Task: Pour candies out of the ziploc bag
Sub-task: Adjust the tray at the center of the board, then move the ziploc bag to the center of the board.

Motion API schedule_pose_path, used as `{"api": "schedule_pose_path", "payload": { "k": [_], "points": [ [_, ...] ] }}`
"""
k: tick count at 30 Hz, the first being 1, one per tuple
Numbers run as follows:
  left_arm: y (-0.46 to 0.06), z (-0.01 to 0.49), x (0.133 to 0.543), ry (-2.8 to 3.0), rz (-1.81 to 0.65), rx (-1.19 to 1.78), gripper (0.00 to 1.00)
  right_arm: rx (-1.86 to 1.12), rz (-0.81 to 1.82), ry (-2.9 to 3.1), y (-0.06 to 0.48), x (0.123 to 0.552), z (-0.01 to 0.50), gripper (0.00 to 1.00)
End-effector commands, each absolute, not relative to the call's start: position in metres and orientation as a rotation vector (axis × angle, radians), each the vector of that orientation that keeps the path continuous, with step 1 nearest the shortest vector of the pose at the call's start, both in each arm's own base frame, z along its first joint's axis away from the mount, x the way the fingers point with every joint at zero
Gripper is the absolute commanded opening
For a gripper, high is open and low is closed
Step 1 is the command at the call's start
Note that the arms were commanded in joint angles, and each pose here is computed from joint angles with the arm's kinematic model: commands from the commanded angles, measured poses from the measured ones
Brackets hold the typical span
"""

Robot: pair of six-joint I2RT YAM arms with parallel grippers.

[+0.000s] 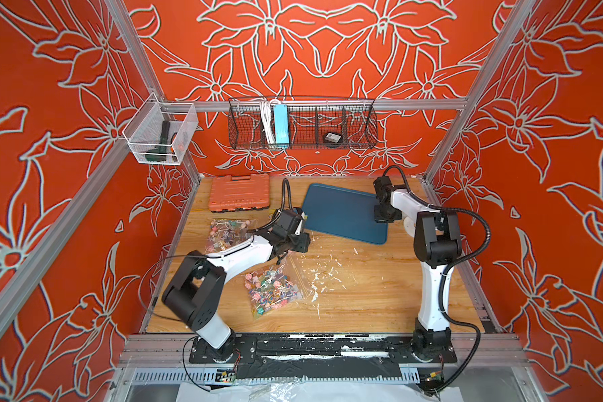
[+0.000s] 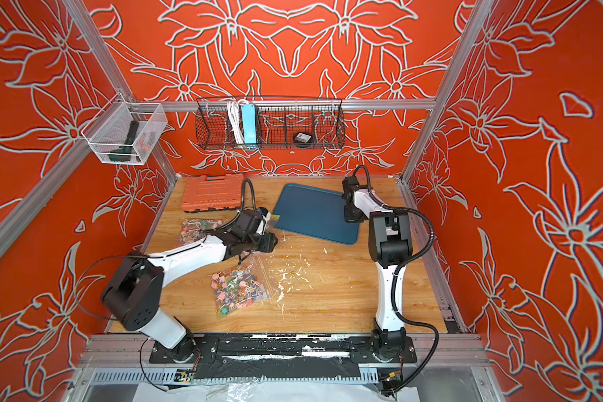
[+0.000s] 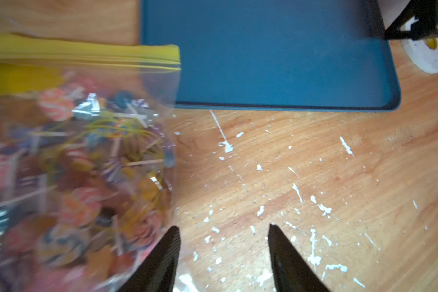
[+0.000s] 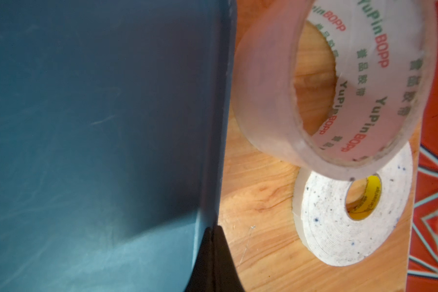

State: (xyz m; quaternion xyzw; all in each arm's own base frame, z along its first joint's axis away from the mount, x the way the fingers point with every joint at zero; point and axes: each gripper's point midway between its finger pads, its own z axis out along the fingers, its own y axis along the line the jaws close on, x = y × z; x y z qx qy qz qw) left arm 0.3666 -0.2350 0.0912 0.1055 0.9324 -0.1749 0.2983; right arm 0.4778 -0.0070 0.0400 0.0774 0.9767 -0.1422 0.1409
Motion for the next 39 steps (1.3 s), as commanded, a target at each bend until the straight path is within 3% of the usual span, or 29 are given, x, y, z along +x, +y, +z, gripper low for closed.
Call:
{"api": "schedule_pose_path", "payload": {
  "k": [1,9,18,29,39],
  "points": [
    [-0.256,0.075,0.379,2.488,-0.537,0.296,0.55,0.145,-0.402,2.898,-0.001,0.467,0.018,0.0],
    [-0.244,0.032,0.404,2.53,-0.36,0.216,0.55,0.14,-0.358,2.905,0.004,0.465,0.021,0.0],
    [-0.191,0.009,0.411,2.565,-0.086,0.085,0.54,0.11,-0.343,2.909,0.003,0.464,0.025,0.0],
    [-0.13,0.002,0.412,2.573,-0.007,-0.075,0.55,-0.023,-0.343,2.927,0.005,0.464,0.013,0.0],
    [-0.122,0.009,0.417,2.55,-0.013,-0.106,0.56,-0.189,-0.286,2.915,0.014,0.473,0.014,0.0]
  ]
}}
